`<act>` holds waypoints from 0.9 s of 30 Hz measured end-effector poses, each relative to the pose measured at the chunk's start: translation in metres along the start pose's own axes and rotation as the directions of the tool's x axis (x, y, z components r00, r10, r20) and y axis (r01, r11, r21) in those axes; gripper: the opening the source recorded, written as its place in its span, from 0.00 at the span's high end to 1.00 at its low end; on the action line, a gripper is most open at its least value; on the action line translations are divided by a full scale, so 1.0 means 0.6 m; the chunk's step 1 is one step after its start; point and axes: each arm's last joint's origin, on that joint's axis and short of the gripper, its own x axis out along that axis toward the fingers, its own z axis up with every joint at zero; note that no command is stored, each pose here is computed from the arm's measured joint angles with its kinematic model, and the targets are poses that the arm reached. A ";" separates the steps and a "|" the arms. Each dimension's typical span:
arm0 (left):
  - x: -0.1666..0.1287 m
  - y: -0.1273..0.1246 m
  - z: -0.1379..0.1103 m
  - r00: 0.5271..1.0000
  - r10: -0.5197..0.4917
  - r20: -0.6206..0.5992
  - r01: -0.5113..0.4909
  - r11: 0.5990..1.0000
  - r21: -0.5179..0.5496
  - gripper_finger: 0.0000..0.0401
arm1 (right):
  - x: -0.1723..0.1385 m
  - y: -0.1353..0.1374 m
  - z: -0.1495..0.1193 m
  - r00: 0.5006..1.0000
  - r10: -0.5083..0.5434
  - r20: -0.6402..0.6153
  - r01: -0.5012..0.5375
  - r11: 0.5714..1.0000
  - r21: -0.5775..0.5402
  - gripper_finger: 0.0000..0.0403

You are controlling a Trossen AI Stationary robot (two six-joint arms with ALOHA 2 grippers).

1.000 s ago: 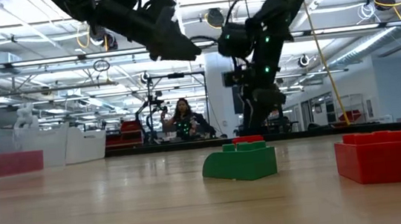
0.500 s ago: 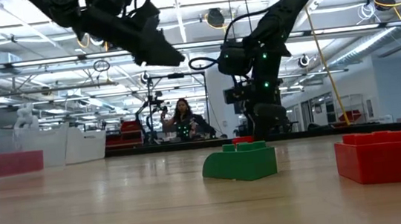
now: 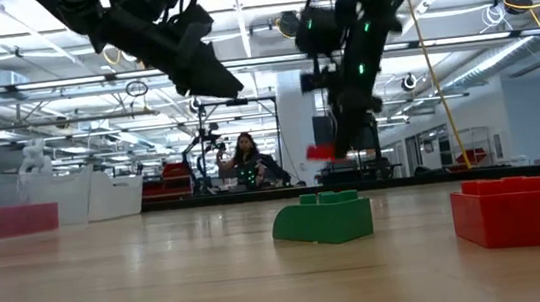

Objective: Sort & place blocks by color
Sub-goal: Put the red game piece into the transparent bin

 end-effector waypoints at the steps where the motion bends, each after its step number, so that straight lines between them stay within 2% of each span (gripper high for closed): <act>1: 0.000 -0.004 0.003 1.000 -0.009 0.015 0.009 1.000 0.008 0.45 | -0.017 0.006 0.005 0.999 -0.004 0.039 0.004 1.000 0.004 0.71; 5: 0.000 -0.031 0.013 0.992 -0.097 0.077 0.093 0.994 0.051 0.45 | -0.078 0.044 0.031 0.975 -0.006 0.222 0.016 0.999 -0.043 0.71; 9: -0.002 -0.053 0.020 0.988 -0.111 0.110 0.099 0.990 0.104 0.45 | -0.136 0.093 0.050 0.922 -0.042 0.386 0.088 0.991 -0.103 0.71; 12: -0.004 -0.067 0.025 0.983 -0.120 0.140 0.101 0.985 0.139 0.45 | -0.155 0.122 0.052 0.906 -0.093 0.413 0.162 0.977 -0.136 0.71; 17: -0.007 -0.085 0.032 0.977 -0.111 0.184 0.078 0.981 0.179 0.45 | -0.160 0.147 0.052 0.905 -0.073 0.419 0.139 0.982 -0.130 0.71; 21: -0.009 -0.101 0.033 0.973 -0.135 0.189 0.094 0.973 0.211 0.45 | -0.158 0.150 0.053 0.902 -0.110 0.417 0.173 0.978 -0.117 0.71; 27: -0.001 -0.113 0.024 0.976 -0.148 0.157 0.107 0.964 0.243 0.45 | -0.164 0.148 0.064 0.867 -0.119 0.484 0.190 0.976 -0.101 0.71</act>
